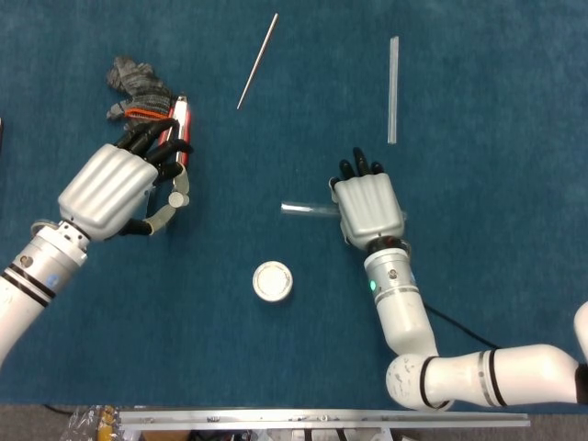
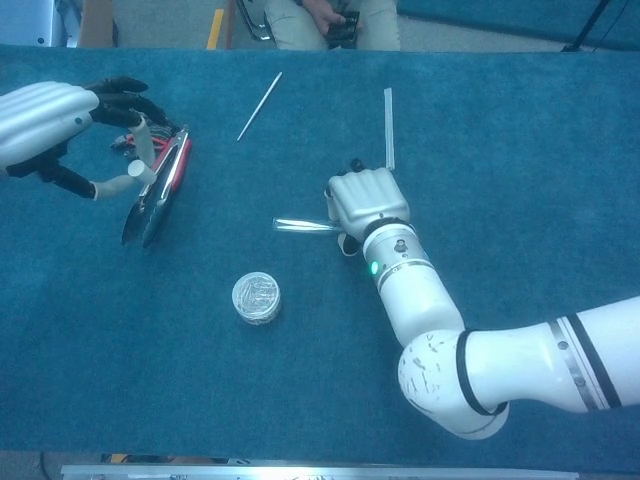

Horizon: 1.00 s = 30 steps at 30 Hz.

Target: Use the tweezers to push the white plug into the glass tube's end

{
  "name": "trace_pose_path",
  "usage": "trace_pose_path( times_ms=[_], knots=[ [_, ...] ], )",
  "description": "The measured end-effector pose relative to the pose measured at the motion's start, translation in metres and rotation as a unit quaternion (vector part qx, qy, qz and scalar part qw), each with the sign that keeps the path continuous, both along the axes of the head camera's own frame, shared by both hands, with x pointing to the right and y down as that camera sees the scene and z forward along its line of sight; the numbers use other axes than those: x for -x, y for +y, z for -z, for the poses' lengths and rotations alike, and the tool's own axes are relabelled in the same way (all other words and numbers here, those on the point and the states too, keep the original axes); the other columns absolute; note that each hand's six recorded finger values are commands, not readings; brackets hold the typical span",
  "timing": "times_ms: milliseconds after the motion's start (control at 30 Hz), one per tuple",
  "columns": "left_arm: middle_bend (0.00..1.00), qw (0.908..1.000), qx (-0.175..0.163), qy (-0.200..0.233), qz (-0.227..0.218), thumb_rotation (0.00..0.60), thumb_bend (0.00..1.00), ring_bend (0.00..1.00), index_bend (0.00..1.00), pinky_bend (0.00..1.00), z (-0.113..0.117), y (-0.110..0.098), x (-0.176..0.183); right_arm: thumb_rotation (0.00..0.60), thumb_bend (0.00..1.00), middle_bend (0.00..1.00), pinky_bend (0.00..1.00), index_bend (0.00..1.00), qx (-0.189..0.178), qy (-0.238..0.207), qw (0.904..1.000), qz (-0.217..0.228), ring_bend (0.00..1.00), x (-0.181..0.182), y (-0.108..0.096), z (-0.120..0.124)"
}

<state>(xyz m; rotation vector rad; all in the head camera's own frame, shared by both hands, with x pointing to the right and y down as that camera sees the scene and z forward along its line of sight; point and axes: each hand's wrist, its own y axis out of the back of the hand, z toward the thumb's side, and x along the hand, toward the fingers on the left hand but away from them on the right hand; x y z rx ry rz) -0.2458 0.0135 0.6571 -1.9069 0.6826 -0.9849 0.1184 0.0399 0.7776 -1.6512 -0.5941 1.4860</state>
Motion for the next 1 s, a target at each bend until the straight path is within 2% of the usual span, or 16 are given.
trace_pose_path(
  times_ms=[467, 767, 1000],
  knots=[
    [0.21, 1.0, 0.0, 0.0, 0.004, 0.6, 0.36, 0.03, 0.48, 0.08, 0.0002, -0.0019, 0.0055, 0.6, 0.27, 0.22, 0.22, 0.47, -0.007, -0.009, 0.9999, 0.003, 0.04, 0.0092, 0.0023, -0.0032],
    [0.21, 1.0, 0.001, 0.002, 0.005, 0.6, 0.36, 0.03, 0.48, 0.08, -0.0007, -0.0023, 0.0066, 0.6, 0.38, 0.22, 0.23, 0.51, -0.01, -0.004, 0.9999, -0.002, 0.05, 0.0073, 0.0002, -0.0053],
    [0.21, 1.0, 0.002, 0.001, 0.004, 0.6, 0.36, 0.03, 0.48, 0.08, -0.0022, -0.0027, 0.0062, 0.6, 0.42, 0.22, 0.23, 0.55, -0.006, 0.003, 1.0, -0.006, 0.05, 0.004, -0.0013, -0.008]
  ],
)
